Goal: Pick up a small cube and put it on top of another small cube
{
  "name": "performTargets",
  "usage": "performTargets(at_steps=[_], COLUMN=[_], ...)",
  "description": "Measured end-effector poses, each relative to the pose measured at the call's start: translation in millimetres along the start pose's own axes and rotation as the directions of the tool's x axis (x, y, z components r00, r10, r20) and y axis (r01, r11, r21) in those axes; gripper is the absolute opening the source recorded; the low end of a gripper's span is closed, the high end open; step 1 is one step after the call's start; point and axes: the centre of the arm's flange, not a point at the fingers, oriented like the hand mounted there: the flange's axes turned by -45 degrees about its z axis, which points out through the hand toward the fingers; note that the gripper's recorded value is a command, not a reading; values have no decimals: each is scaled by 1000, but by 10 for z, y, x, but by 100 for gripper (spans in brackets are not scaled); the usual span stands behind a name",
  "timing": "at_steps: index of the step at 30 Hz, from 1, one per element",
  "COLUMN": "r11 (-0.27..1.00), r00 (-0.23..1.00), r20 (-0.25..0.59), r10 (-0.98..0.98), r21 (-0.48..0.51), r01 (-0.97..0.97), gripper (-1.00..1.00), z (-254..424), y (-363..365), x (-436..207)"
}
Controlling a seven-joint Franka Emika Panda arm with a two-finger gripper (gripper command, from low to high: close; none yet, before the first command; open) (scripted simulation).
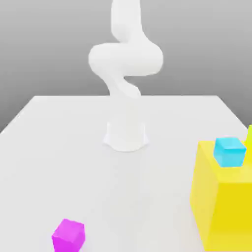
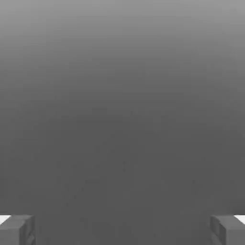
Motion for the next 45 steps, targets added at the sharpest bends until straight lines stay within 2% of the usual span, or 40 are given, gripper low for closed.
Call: performTargets(at_steps=[11,23,26,31,32,39,43,45], r11=[993,968,960,958,958,958,958,972], r00=[950,787,734,717,716,716,716,746], r20=[293,564,620,636,636,636,636,624], r10=[111,249,278,286,286,287,287,234], r21=[-67,-169,-196,-203,-203,-204,-203,-160], r01=[-95,-184,-198,-202,-202,-202,-203,-172], gripper=[0,0,0,0,-100,-100,-100,-100], z=[2056,3796,4118,4612,4662,4653,4320,4228], y=[520,1146,1259,1303,1304,1304,1297,1093], x=[-438,-1845,-2304,-2804,-2856,-2847,-2543,-2250])
